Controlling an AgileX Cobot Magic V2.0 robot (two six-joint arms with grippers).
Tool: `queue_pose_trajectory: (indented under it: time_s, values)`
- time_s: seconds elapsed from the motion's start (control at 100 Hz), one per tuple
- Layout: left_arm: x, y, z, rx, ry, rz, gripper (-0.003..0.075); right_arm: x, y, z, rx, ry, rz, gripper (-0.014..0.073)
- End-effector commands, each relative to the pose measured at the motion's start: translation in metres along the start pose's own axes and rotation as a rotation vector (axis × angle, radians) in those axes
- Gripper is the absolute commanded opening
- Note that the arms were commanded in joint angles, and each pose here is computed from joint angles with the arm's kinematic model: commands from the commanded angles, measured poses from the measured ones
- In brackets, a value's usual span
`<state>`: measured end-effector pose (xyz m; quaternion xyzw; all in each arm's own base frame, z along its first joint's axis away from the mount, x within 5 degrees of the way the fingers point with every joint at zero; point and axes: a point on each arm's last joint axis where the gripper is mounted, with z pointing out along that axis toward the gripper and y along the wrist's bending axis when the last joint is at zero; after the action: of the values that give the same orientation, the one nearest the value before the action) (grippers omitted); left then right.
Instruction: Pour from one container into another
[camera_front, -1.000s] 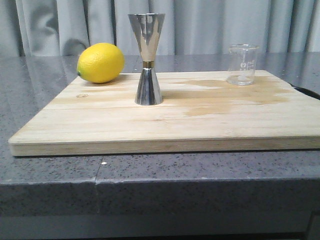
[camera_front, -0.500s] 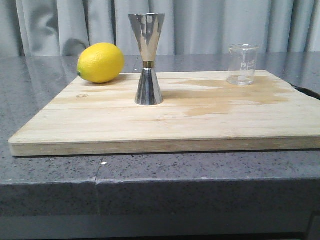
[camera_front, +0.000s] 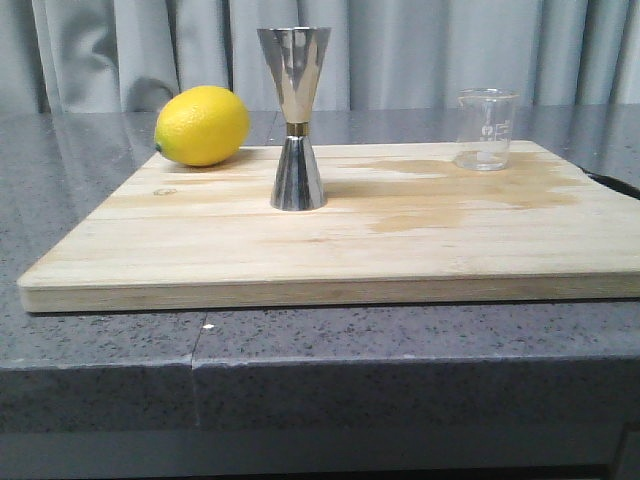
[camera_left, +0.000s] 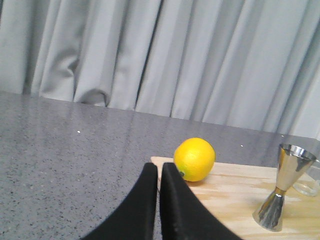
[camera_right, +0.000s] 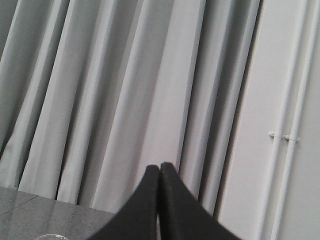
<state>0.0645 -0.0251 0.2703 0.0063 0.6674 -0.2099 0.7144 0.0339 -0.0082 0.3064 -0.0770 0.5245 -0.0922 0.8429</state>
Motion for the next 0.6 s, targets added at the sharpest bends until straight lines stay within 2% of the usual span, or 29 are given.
queue_pose_trajectory:
  time_s: [0.0,0.07,0.19,0.23,0.24,0.25,0.26,0.27,0.31,0.34,0.39,0.59]
  values:
    - [-0.004,0.003,-0.001,-0.029,-0.022,-0.032,-0.0019,-0.008,-0.006,0.002,0.054,-0.031,-0.02,-0.0075]
    - [0.0,0.009,-0.004,-0.087,-0.029,0.004,-0.0019,-0.008,-0.006,0.002,0.054,-0.031,-0.02,-0.0075]
    - [0.007,0.007,-0.012,-0.048,0.005,0.362,-0.0019,-0.008,-0.006,0.002,0.054,-0.031,-0.02,-0.0075]
    - [0.009,0.006,-0.015,-0.044,0.014,0.33,-0.0019,-0.008,-0.006,0.002,0.054,-0.031,-0.02,-0.0075]
    - [0.01,0.006,-0.016,-0.045,0.026,0.364,-0.0019,-0.008,-0.006,0.002,0.054,-0.031,-0.02,-0.0075]
    - [0.011,0.006,-0.017,-0.047,0.025,0.314,-0.0019,-0.008,-0.006,0.002,0.054,-0.031,-0.02,-0.0075]
    - [0.012,0.007,-0.017,-0.053,0.037,0.346,-0.0019,-0.008,-0.006,0.002,0.054,-0.031,-0.02,-0.0075]
    - [0.012,0.007,-0.018,-0.056,0.036,0.293,-0.0019,-0.008,-0.006,0.002,0.054,-0.031,-0.02,-0.0075]
    - [0.017,0.01,-0.02,-0.087,0.067,0.288,-0.0019,-0.008,-0.006,0.002,0.054,-0.031,-0.02,-0.0075]
    - [0.02,0.013,-0.022,-0.113,0.077,0.223,-0.0019,-0.008,-0.006,0.002,0.054,-0.031,-0.02,-0.0075]
    - [0.027,0.018,-0.024,-0.157,0.09,0.19,-0.0019,-0.008,-0.006,0.002,0.054,-0.031,-0.02,-0.0075]
    - [0.056,0.031,-0.024,-0.209,0.096,0.18,-0.0019,-0.008,-0.006,0.002,0.054,-0.031,-0.02,-0.0075]
